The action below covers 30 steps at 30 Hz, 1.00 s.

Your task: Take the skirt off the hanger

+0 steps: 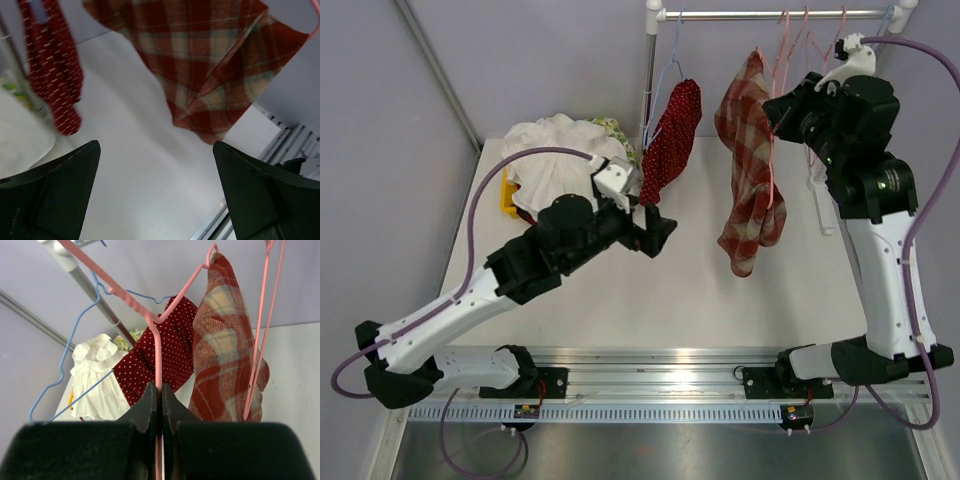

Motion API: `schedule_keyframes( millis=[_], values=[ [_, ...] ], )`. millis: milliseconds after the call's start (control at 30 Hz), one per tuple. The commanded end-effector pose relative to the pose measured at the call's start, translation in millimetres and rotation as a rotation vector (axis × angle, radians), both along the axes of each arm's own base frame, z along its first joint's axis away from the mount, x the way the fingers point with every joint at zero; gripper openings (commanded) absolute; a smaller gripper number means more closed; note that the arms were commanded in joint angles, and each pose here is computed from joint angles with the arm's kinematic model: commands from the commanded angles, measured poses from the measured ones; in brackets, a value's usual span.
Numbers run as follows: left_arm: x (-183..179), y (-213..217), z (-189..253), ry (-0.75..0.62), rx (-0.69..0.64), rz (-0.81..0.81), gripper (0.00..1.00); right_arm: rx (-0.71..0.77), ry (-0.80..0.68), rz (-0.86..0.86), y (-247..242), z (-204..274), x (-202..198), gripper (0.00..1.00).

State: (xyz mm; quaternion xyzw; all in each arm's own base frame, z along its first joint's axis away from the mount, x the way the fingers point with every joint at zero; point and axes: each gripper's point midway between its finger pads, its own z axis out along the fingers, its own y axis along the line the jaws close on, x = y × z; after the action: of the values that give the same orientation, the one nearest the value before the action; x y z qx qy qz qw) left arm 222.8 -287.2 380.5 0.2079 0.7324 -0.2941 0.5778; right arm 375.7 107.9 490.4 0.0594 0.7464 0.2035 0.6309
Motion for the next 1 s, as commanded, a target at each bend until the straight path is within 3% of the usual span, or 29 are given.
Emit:
schedule_keyframes(
  millis=[0, 67, 267, 467, 533, 600, 667, 733, 967],
  values=[
    [-17.4, -62.5, 33.4, -0.128, -0.147, -0.243, 0.99, 0.093, -0.146, 0.038, -1.8, 50.5, -45.1, 0.0],
    [-22.2, -89.4, 13.4, -0.103, -0.146, -0.306, 0.99, 0.126, -0.147, 0.065, -0.9, 55.2, -65.8, 0.0],
    [-24.6, -146.8, 10.4, -0.114, -0.215, -0.395, 0.99, 0.211, -0.14, 0.162, 6.9, 63.4, -117.1, 0.0],
    [-27.9, -173.8, 19.8, -0.129, -0.255, -0.441, 0.99, 0.229, -0.14, 0.195, 6.4, 65.9, -144.0, 0.0],
    [-31.4, -179.9, 21.8, -0.119, -0.276, -0.47, 0.83, 0.227, -0.133, 0.191, 5.5, 63.8, -145.6, 0.0],
    [-37.9, -182.4, 27.7, -0.112, -0.303, -0.496, 0.8, 0.227, -0.134, 0.185, 4.2, 63.0, -146.4, 0.0],
    [-47.9, -179.6, 36.5, -0.118, -0.32, -0.521, 0.84, 0.227, -0.132, 0.185, 4.4, 61.9, -145.7, 0.0],
    [-61.5, -174.1, 45.1, -0.128, -0.337, -0.549, 0.99, 0.226, -0.125, 0.186, 5.2, 59.0, -143.3, 0.0],
    [-90.7, -174.9, 58.7, -0.118, -0.401, -0.69, 0.99, 0.239, -0.134, 0.191, 7.0, 63.1, -141.0, 0.0]
  ],
)
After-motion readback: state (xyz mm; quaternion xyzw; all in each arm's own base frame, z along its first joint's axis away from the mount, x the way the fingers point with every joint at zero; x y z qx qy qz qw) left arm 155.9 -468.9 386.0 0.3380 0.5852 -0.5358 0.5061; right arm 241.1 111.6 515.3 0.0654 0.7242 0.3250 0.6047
